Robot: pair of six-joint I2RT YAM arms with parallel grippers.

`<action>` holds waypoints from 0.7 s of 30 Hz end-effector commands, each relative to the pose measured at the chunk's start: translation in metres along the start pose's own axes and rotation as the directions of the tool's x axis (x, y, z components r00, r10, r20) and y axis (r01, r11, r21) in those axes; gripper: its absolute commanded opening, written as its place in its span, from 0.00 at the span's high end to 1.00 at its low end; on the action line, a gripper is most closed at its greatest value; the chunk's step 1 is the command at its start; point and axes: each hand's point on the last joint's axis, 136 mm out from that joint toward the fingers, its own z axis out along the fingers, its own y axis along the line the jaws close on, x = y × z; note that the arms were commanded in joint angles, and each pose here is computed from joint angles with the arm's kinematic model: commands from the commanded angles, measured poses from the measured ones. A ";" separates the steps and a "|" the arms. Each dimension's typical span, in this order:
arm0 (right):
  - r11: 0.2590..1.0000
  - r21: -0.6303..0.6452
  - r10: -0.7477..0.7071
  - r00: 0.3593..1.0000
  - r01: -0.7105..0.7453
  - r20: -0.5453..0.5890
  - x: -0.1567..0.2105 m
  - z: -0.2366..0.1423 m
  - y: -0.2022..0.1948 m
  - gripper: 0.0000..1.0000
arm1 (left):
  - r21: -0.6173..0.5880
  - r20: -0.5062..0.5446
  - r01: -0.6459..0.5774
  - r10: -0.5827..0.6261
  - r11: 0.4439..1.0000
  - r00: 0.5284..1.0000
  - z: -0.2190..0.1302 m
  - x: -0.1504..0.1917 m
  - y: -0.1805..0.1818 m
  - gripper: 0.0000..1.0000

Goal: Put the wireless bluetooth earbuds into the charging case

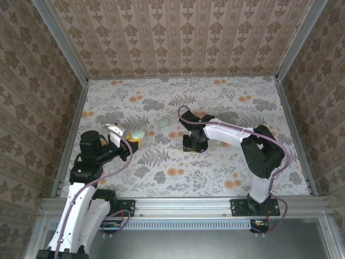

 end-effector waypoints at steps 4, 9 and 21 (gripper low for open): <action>0.973 -0.018 -0.229 0.973 0.229 0.013 -0.013 -0.007 0.006 0.72 | 0.036 0.025 0.012 -0.012 0.999 1.000 0.002 -0.004 -0.006 0.95; 0.907 -0.043 -0.419 0.908 0.418 -0.023 -0.018 -0.007 0.005 0.69 | 0.083 0.033 0.031 -0.034 0.996 0.999 0.008 -0.005 -0.011 0.95; 0.824 -0.073 -0.567 0.818 0.562 -0.098 -0.023 0.016 -0.004 0.62 | 0.128 -0.011 0.033 -0.032 0.991 0.999 0.020 0.000 -0.021 0.95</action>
